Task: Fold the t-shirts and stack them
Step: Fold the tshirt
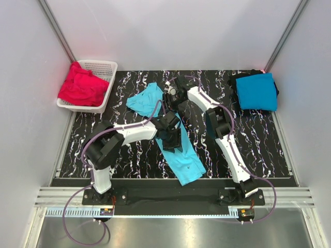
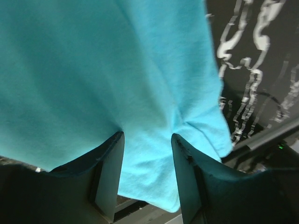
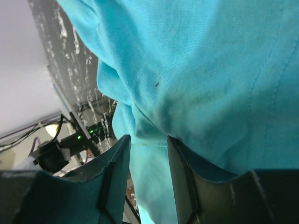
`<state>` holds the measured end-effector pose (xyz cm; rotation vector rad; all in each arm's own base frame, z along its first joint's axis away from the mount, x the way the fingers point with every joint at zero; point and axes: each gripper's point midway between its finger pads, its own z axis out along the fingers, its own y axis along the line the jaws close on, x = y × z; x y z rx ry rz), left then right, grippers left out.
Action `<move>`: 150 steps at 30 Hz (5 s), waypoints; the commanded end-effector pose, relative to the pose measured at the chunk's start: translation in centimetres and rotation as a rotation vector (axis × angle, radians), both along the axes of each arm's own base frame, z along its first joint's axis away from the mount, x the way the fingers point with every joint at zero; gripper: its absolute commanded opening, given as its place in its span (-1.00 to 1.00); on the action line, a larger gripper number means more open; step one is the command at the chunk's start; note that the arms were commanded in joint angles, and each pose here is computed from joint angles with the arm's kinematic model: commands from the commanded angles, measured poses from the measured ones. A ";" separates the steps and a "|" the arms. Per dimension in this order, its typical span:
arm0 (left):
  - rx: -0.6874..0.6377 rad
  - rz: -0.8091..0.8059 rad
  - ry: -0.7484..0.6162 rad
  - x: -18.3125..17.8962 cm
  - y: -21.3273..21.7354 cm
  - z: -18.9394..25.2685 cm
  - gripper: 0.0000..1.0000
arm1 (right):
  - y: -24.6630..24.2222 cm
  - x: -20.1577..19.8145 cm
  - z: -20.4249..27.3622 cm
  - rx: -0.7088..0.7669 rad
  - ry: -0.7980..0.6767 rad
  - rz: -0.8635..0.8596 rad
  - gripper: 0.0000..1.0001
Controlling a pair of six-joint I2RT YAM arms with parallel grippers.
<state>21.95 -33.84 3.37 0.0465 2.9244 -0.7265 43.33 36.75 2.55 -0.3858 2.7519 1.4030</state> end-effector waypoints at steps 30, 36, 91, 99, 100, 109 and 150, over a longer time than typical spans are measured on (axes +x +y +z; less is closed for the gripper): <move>0.292 0.076 0.073 -5.3 9.3 -2.6 0.02 | -13.1 8.9 -5.1 -0.485 -0.079 -0.458 -0.12; 0.266 0.069 0.060 -5.2 8.9 -2.0 0.01 | -12.0 8.5 -4.4 -0.419 -0.068 -0.427 -0.16; 0.053 0.411 -0.423 37.4 12.3 3.3 0.12 | -9.7 -3.7 10.7 -0.399 -0.548 -0.234 0.07; -0.097 0.353 -0.463 39.5 10.3 2.6 0.17 | -8.8 -6.6 9.0 -0.428 -0.526 -0.195 0.05; -0.101 0.354 -0.460 39.7 10.2 2.4 0.17 | -8.8 -7.0 8.8 -0.426 -0.513 -0.197 0.04; -0.037 0.350 -0.467 36.8 11.6 4.2 0.15 | -7.3 -8.3 8.5 -0.387 -0.497 -0.177 0.04; -0.029 0.300 -0.275 32.1 8.6 0.8 -0.38 | -7.5 -8.9 7.9 -0.424 -0.493 -0.220 -0.03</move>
